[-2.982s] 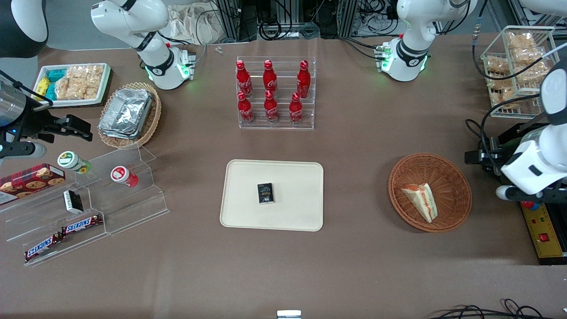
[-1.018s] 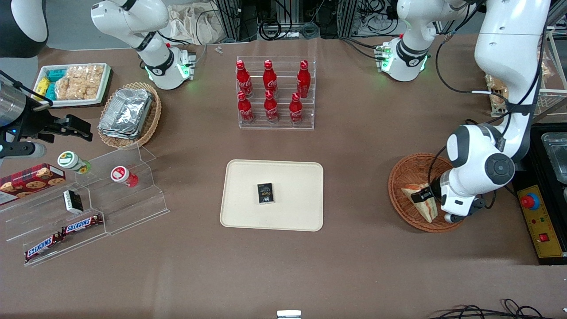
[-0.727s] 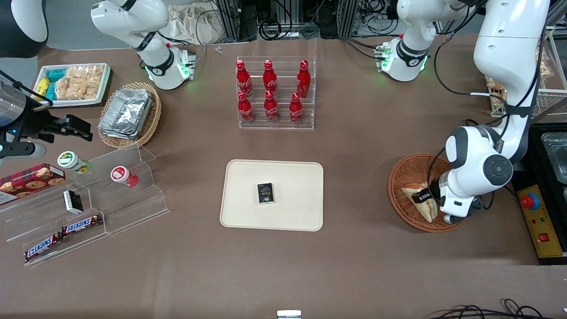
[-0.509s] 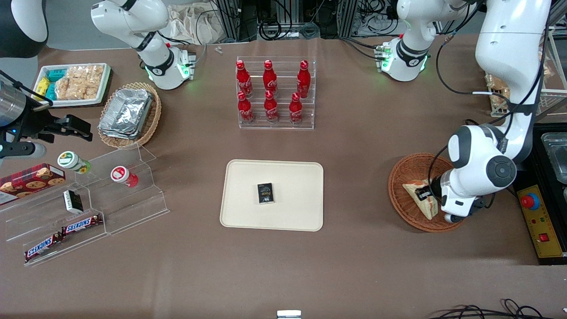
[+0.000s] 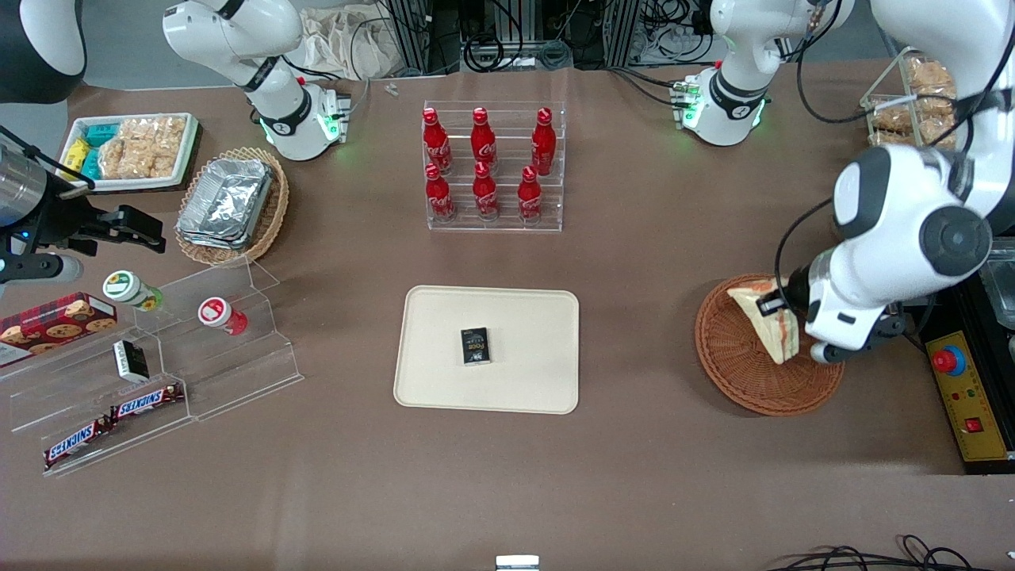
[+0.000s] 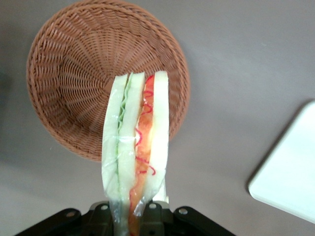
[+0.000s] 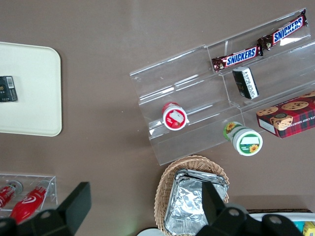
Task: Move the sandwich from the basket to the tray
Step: 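Lift the sandwich and carry it toward the cream tray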
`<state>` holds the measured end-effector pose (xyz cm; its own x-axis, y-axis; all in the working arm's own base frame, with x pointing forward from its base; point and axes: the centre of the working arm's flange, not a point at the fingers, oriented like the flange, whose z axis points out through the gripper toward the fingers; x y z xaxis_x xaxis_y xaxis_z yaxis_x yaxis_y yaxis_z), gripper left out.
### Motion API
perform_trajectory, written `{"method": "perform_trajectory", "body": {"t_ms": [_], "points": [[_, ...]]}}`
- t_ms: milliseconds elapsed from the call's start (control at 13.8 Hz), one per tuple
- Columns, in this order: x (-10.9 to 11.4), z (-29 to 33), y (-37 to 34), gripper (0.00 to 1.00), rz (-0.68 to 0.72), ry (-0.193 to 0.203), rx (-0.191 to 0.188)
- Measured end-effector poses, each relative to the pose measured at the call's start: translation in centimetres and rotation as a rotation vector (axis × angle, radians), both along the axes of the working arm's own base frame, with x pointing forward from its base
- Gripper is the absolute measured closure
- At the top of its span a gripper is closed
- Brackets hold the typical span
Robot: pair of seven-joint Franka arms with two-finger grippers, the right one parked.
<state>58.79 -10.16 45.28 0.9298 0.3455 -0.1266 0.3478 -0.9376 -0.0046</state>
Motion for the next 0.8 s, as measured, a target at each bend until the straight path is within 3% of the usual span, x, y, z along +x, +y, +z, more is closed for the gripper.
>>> {"method": "perform_trajectory", "body": {"t_ms": [218, 436, 800], "points": [[-1.3, 3.5, -5.3, 0.81, -0.097, -0.038, -0.017], [-2.8, 2.8, -12.9, 0.81, -0.23, -0.066, -0.049], [-4.0, -5.1, -24.9, 0.81, -0.451, -0.159, -0.086]]}}
